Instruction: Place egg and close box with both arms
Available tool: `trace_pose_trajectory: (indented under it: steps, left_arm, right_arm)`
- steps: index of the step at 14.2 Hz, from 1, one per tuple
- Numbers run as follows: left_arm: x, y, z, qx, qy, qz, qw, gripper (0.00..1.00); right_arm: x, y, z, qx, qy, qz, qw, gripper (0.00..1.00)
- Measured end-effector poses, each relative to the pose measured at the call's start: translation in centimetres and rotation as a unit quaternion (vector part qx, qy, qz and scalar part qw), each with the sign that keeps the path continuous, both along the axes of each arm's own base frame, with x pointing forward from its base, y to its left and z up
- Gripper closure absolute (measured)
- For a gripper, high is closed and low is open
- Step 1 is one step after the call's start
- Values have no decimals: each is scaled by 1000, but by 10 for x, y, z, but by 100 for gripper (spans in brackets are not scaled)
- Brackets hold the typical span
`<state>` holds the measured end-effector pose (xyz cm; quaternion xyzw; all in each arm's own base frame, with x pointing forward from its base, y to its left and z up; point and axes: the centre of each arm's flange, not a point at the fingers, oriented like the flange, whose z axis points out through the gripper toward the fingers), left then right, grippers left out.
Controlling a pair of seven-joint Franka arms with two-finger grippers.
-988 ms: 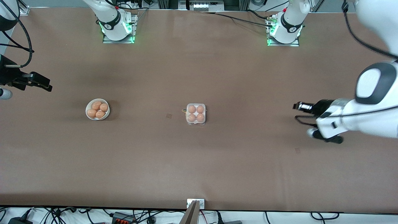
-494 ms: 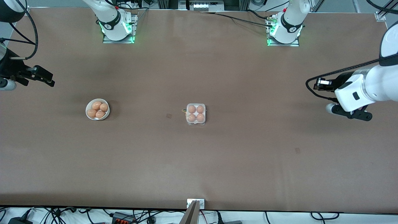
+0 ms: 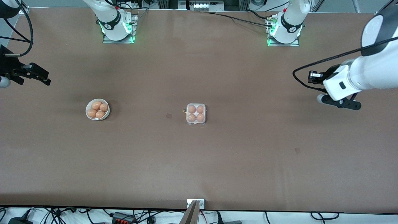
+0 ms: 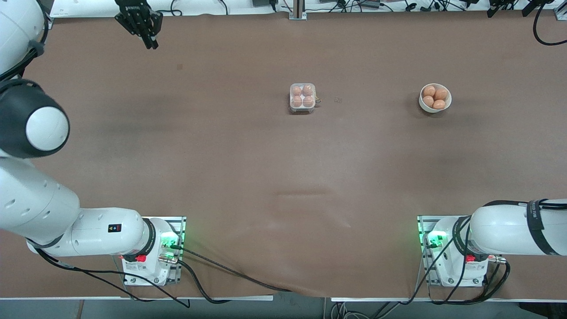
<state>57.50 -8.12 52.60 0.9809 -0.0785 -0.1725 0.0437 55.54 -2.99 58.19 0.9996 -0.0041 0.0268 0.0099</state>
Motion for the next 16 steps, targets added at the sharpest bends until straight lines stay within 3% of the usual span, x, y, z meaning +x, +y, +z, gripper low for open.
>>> trace_pose_trajectory:
  steps: [3,9,12,16]
  left_arm:
    - [-19,9,-5,7,-10,11,1000,79]
    - [-22,36,-12,9,-27,36,999,70]
    - [-18,43,-3,8,-46,44,998,49]
    - [-14,52,11,7,-61,52,997,11]
  right_arm:
    - [0,1,0,0,0,0,1000,0]
    - [-1,4,-1,1,4,-11,1000,0]
    - [-2,1,0,1,8,-14,1000,0]
    - [-2,1,1,1,7,-17,1000,0]
